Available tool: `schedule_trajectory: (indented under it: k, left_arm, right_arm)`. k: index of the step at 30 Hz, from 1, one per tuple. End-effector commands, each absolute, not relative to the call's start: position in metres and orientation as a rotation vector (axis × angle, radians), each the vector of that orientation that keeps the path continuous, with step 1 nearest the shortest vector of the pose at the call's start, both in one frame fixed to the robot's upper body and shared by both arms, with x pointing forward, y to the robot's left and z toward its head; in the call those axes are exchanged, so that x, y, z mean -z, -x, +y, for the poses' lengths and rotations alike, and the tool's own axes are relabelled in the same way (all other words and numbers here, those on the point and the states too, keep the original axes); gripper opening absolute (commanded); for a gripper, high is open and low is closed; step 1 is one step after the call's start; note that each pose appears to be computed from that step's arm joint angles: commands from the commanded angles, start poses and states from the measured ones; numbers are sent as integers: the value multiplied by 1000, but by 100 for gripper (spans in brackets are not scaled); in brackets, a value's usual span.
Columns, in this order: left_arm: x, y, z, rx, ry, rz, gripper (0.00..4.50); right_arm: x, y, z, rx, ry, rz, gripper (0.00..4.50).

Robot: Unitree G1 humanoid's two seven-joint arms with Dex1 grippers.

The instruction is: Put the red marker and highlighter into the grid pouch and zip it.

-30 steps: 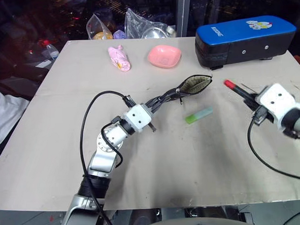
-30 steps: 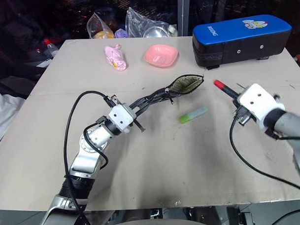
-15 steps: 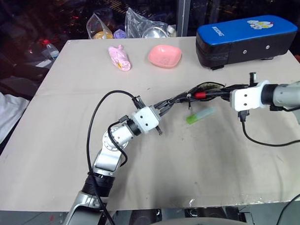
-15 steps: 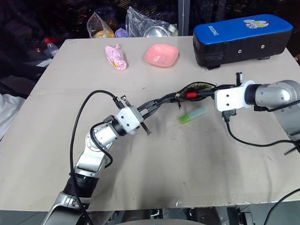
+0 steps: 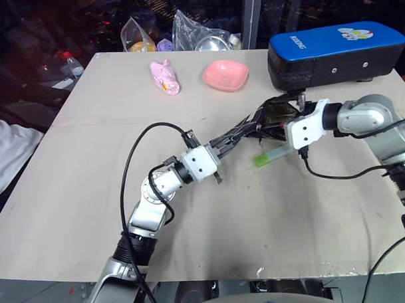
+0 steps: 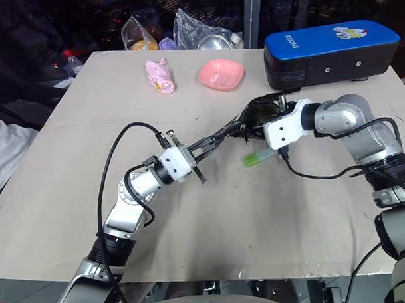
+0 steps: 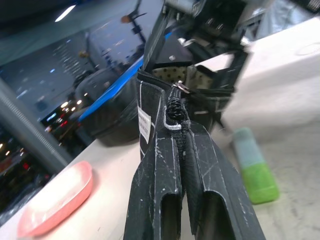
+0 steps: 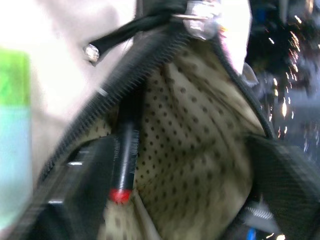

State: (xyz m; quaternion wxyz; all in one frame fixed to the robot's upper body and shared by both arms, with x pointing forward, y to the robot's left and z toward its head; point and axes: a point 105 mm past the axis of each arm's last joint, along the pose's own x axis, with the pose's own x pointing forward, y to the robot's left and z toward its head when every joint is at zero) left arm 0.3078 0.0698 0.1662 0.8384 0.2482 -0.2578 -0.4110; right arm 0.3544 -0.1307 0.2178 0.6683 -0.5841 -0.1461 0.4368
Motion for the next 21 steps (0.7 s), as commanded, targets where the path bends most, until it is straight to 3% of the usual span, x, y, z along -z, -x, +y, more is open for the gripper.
schedule_trajectory:
  k: [1,4,7,9,14,21]
  left_arm:
    - [-175,-312,81,810,-487,-564,0]
    - [-176,-317,90,779,-486,-554,0]
    - [-181,-327,103,712,-474,-548,0]
    - [-183,-330,107,691,-471,-547,0]
    - [-184,-329,107,695,-481,-552,0]
    - [-185,-326,109,690,-511,-555,0]
  right_arm:
    - [-263,-339,-146,-936,1040,-357,443]
    - [-263,-323,-154,-1011,835,-259,443]
    - [-227,-299,-151,-1186,482,-12,443]
    - [-201,-292,-155,-1243,378,136,443]
    - [-159,-326,-162,-1177,468,226,443]
    - [-136,-367,-154,-1185,525,231,443]
